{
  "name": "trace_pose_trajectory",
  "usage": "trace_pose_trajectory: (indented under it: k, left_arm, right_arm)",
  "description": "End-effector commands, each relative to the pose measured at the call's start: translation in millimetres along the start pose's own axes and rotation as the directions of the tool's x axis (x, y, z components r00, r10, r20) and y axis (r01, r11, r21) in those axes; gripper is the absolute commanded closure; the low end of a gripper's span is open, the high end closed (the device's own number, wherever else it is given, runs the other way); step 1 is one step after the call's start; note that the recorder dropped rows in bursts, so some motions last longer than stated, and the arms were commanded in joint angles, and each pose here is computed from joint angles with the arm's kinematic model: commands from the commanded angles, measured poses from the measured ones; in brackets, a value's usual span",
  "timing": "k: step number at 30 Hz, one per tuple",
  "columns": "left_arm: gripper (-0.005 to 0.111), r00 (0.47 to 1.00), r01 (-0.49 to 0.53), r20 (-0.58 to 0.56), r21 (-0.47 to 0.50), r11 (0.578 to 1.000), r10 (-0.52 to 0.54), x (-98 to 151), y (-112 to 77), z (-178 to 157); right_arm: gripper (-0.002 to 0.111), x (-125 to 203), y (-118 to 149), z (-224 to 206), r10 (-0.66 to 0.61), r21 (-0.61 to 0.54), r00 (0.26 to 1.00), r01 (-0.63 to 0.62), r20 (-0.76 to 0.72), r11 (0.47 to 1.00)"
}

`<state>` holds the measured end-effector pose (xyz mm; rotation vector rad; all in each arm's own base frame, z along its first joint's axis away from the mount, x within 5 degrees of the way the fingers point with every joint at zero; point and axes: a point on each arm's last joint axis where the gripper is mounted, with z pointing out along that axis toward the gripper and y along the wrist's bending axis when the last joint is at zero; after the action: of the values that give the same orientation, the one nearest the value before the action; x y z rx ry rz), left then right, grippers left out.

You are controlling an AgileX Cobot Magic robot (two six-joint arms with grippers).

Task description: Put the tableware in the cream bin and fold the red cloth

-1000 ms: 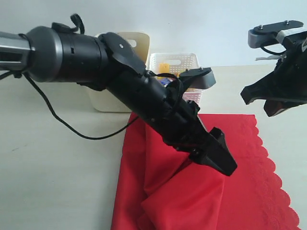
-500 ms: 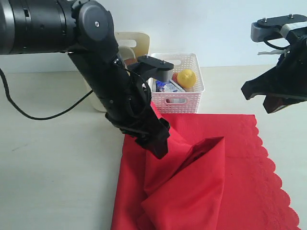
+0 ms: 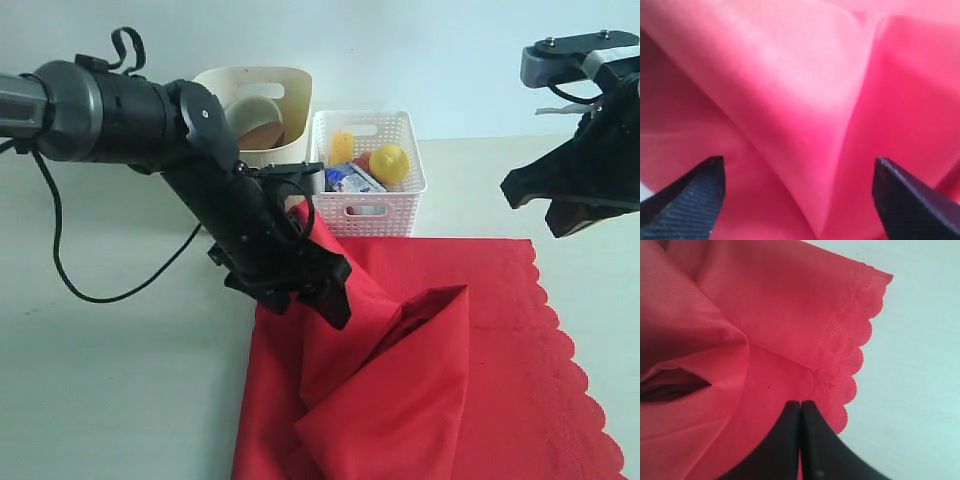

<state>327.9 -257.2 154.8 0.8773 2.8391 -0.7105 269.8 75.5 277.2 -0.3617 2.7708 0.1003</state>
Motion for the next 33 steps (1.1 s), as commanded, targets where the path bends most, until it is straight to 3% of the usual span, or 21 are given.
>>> trace_pose_trajectory:
  k: [1, 4, 7, 11, 13, 16, 19, 22, 25, 30, 32, 33]
  left_arm:
    - [0.03, 0.999, 0.033, -0.009, 0.025, 0.999, -0.033, 0, 7.2, 14]
    - [0.03, 0.998, 0.046, -0.043, 0.034, 0.998, -0.045, 3, 10.1, 23]
    - [0.03, 0.994, 0.062, -0.094, 0.106, 0.992, -0.052, 7, 4.9, 26]
    - [0.031, 0.992, 0.073, -0.118, 0.307, 0.949, -0.038, 8, -14.2, 22]
    - [0.038, 0.994, 0.076, -0.1, 0.402, 0.913, -0.039, 6, -22.8, 19]
    - [0.066, 0.997, 0.077, -0.059, 0.523, 0.849, -0.054, 1, -33.5, 13]
    - [0.107, 0.998, 0.05, 0.009, 0.617, 0.785, -0.07, -6, -42.1, 6]
    - [0.105, 0.987, 0.019, 0.101, 0.692, 0.722, -0.123, -16, -48.1, 0]
    - [0.106, 0.958, 0.002, 0.201, 0.712, 0.702, -0.207, -28, -47.6, -4]
    - [0.104, 0.885, -0.017, 0.395, 0.557, 0.83, -0.247, -48, -28.6, -4]
    - [0.095, 0.892, -0.111, 0.423, 0.549, 0.829, -0.161, -46, -32.2, -5]
    - [0.083, 0.894, -0.169, 0.435, 0.558, 0.812, -0.112, -44, -35.5, -7]
  right_arm:
    - [0.108, -2, 1, -6, -0.012, -0.021, 1.0, 0.012, 0.026, 1.0]
    - [0.108, -2, 1, -6, -0.012, -0.024, 1.0, 0.013, 0.026, 1.0]
    - [0.108, -2, 3, -6, -0.006, -0.038, 1.0, 0.007, 0.026, 0.999]
    - [0.108, -3, 3, -6, -0.02, -0.042, 0.999, 0.021, 0.029, 0.999]
    - [0.108, -2, 3, -6, -0.02, -0.042, 0.999, 0.021, 0.027, 0.999]
    - [0.108, -1, 3, -6, -0.021, -0.043, 1.0, 0.021, 0.013, 0.999]
    - [0.108, -1, 3, -6, -0.021, -0.043, 1.0, 0.021, 0.013, 0.999]
    - [0.108, -1, 3, -6, -0.023, -0.043, 1.0, 0.023, 0.011, 0.999]
    - [0.108, -1, 3, -6, -0.025, -0.043, 1.0, 0.025, 0.011, 0.999]
    - [0.108, 0, 3, -6, -0.028, -0.043, 1.0, 0.028, 0.007, 0.999]
    - [0.108, 0, 3, -6, -0.028, -0.043, 1.0, 0.028, 0.004, 0.999]
    - [0.108, -1, 4, -6, -0.025, -0.049, 1.0, 0.025, 0.011, 0.998]
